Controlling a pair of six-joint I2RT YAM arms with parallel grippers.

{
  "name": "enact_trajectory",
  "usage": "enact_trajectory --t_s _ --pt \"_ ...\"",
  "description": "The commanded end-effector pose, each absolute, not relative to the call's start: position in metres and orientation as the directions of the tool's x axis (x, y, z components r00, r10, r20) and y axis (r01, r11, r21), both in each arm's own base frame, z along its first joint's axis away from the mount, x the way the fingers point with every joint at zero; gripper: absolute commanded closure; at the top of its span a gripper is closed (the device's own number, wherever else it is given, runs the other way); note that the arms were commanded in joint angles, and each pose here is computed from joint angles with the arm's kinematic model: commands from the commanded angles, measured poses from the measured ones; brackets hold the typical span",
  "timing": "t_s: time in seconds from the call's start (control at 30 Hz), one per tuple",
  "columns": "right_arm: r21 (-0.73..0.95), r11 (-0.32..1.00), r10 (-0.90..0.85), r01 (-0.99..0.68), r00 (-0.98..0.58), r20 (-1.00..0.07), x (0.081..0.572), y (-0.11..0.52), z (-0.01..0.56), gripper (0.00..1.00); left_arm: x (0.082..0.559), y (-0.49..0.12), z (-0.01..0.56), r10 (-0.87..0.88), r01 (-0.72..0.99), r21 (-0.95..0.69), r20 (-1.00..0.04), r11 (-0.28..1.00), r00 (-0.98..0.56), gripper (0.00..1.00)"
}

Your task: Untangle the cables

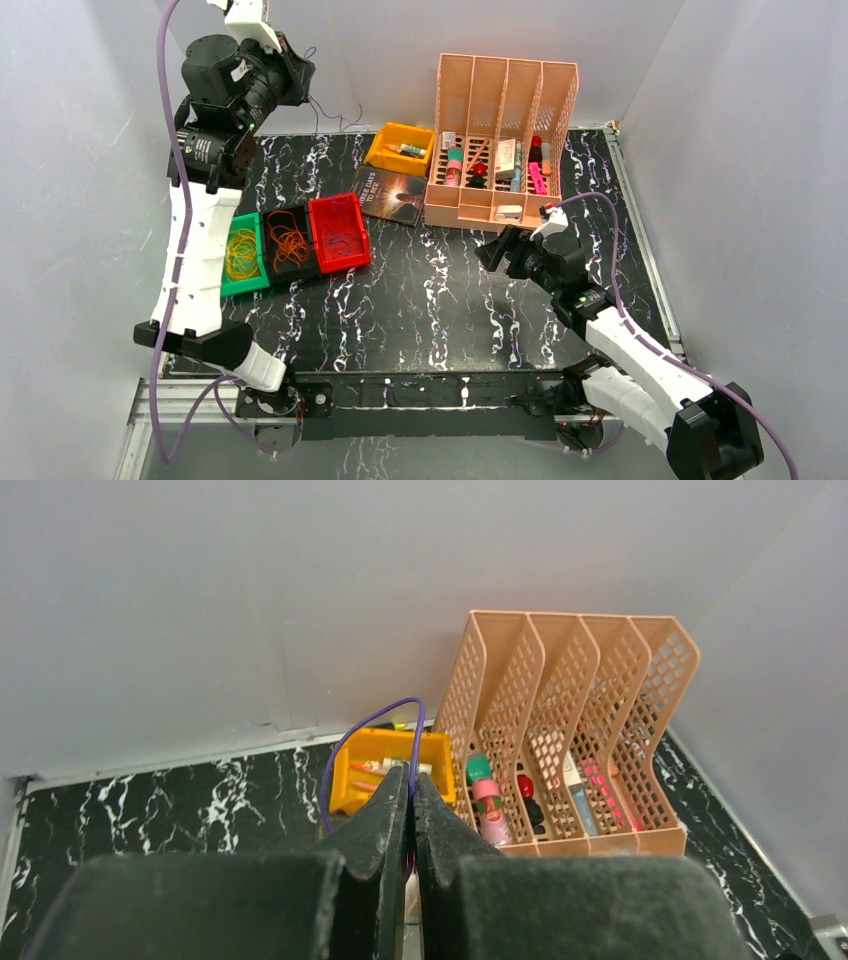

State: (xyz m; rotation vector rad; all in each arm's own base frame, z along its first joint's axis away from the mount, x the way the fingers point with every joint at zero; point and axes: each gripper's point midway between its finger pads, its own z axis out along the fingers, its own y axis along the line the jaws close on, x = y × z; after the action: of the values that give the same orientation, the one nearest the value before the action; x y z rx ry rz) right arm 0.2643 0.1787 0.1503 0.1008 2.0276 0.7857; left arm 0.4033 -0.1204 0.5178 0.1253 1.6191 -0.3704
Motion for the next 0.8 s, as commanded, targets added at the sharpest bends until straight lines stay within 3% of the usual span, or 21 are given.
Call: enact_trajectory --t_s 0.0,0.77 --pt "0.578 0.776 0.38 -0.25 -0.545 -0.747 0.267 0.182 0.158 0.02 0.387 -0.105 0.527 -0.129 0.259 -0.136 -0.991 0.956 -0.046 1.0" --pt "0.59 0.769 0.384 -0.244 -0.562 -0.733 0.264 0.184 0.155 0.02 0.385 -0.096 0.463 -0.107 0.193 -0.137 -0.981 0.972 -0.159 1.0"
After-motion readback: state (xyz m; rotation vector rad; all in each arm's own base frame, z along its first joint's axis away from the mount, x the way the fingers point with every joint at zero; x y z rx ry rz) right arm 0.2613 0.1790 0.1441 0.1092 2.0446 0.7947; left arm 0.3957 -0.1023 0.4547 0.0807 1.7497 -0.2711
